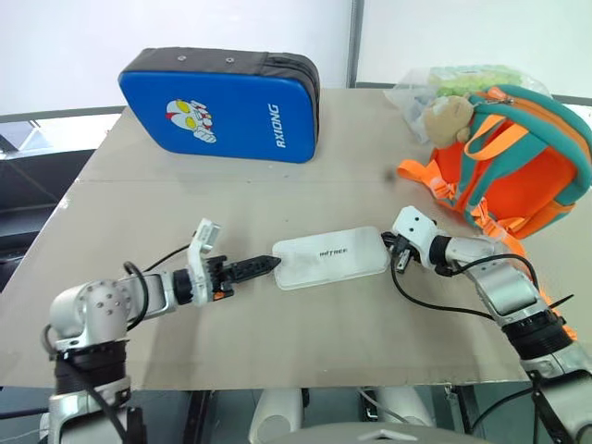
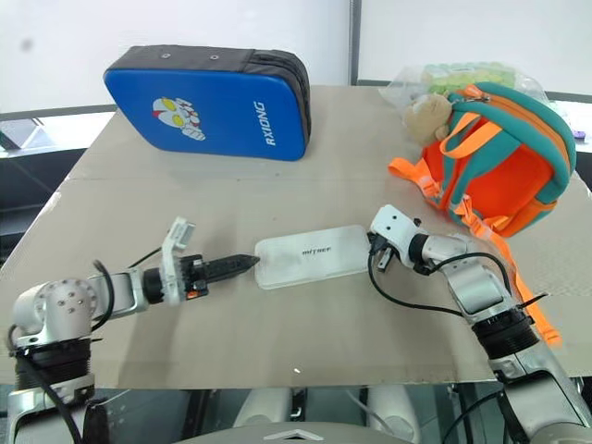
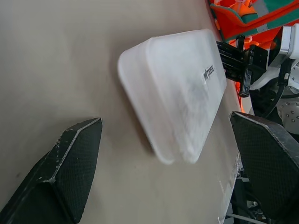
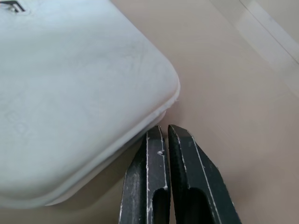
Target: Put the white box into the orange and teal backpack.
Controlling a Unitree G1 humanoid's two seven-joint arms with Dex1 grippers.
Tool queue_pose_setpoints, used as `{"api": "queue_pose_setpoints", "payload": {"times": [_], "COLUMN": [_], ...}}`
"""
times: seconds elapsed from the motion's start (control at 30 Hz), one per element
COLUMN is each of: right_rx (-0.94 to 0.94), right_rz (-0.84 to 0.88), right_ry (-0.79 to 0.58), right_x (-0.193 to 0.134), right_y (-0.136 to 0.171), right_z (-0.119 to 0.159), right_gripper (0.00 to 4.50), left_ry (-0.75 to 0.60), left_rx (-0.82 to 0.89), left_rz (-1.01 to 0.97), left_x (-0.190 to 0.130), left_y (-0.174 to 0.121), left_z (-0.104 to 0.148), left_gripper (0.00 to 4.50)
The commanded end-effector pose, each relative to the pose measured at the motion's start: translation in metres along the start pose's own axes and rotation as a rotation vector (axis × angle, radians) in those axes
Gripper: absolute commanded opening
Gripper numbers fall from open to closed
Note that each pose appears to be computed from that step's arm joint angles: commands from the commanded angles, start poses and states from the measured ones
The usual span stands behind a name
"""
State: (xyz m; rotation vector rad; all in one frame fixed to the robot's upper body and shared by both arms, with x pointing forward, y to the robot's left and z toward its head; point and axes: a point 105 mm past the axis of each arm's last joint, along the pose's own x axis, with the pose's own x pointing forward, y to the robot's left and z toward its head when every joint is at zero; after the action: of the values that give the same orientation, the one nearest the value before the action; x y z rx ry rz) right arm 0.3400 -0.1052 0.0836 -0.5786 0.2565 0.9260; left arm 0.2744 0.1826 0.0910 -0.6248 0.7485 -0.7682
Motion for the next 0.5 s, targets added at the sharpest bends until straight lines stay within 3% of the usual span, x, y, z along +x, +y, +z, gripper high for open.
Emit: {"api": "queue_pose_setpoints", "payload": {"times": [0.03, 0.17, 0.2, 0.27, 0.37, 0.43, 0.5], "right_rx": [-0.024, -0.007, 0.003, 0.026, 0.115, 0.194, 0.247], "right_rz": [0.123, 0.143, 0.126, 0.06, -0.04, -0.104, -0.175], "right_ry": [-0.073, -0.122, -0.136, -0.154, -0.207, -0.265, -0.297], "right_x": [0.018, 0.029, 0.029, 0.023, 0.002, -0.025, -0.056], "right_y": [0.024, 0.034, 0.034, 0.027, 0.01, 0.001, -0.003], "right_z": [0.018, 0.03, 0.032, 0.033, 0.037, 0.042, 0.045], "right_gripper": [0.0, 0.0, 0.0, 0.0, 0.0, 0.55, 1.35], "left_ry": [0.144, 0.153, 0.146, 0.135, 0.097, 0.062, 0.035], "left_rx": [-0.114, -0.131, -0.137, -0.141, -0.152, -0.163, -0.157], "left_rz": [-0.006, -0.074, -0.098, -0.132, -0.147, -0.159, -0.16], "left_x": [0.026, 0.042, 0.044, 0.043, 0.04, 0.037, 0.033], "left_y": [0.011, 0.002, -0.002, -0.008, -0.01, -0.011, -0.012], "left_z": [-0.035, -0.036, -0.036, -0.035, -0.031, -0.027, -0.024], "left_gripper": [4.47, 4.47, 4.23, 3.56, 2.21, 1.36, 1.08]}}
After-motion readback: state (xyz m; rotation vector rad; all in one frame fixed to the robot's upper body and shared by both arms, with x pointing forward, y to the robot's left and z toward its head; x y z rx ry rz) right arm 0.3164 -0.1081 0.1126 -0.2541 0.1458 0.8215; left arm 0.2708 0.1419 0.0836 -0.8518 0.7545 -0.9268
